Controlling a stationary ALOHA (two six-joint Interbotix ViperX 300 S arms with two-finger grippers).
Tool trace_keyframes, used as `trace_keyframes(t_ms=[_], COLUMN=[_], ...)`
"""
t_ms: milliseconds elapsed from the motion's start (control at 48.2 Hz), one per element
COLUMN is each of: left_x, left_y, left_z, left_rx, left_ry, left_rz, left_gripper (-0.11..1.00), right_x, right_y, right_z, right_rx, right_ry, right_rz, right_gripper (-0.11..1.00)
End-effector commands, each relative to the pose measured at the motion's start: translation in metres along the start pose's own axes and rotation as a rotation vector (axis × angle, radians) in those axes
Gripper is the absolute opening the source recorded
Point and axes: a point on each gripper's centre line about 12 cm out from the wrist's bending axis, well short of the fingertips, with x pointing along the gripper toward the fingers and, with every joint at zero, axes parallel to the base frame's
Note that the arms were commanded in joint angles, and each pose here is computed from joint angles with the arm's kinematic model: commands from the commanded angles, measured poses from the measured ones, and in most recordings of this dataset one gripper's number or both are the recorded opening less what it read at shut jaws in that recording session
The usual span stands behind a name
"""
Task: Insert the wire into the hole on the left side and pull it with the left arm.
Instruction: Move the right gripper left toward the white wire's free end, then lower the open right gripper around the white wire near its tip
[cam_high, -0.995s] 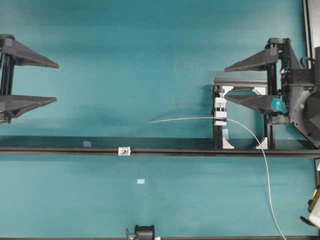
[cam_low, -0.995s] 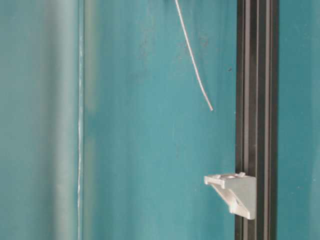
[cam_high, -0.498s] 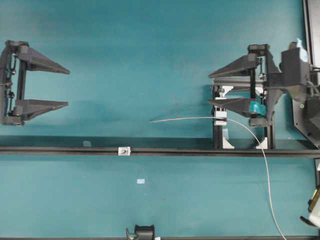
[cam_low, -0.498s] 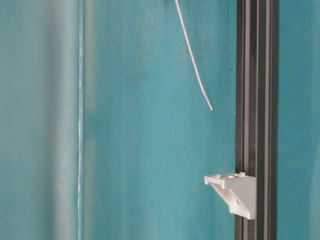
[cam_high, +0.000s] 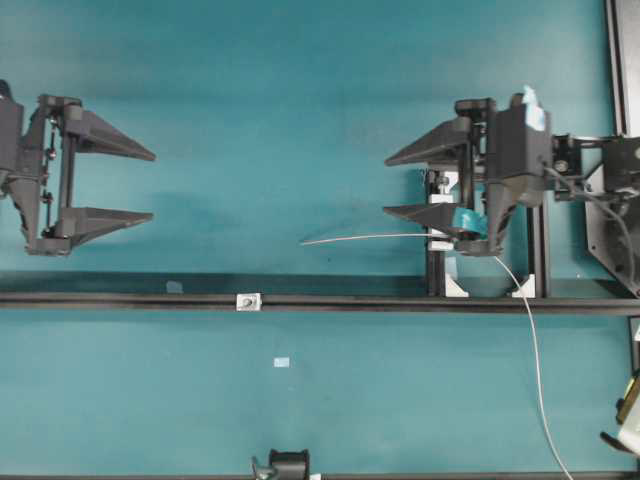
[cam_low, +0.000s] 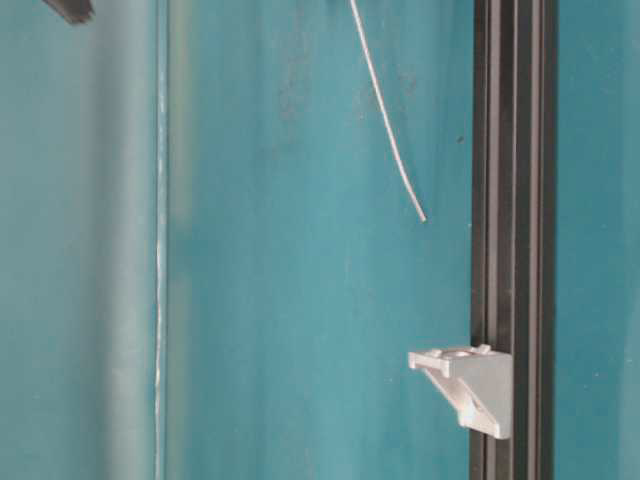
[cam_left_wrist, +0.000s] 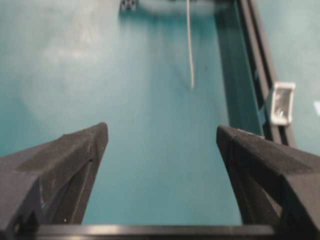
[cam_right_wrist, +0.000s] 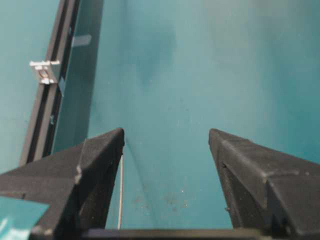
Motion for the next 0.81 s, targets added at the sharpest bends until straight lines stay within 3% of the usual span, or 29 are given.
trace_keyframes(t_ms=[0,788], left_x=[0.007,0.036], left_y=[-0.001,0.0], left_z=[0.006,-0.015], left_rx=[-0.002,0.01], left_ry=[-0.008,0.112], left_rz=[-0.002,0.002], left_gripper=[0.76,0.76], right_x=[0.007,0.043], right_y=[0.002,0.011], right_z=[0.006,-0.023], right_rx=[0.003,0.003], right_ry=[-0.01,0.119], right_rz=[0.004,0.018], right_gripper=[0.75,0.75])
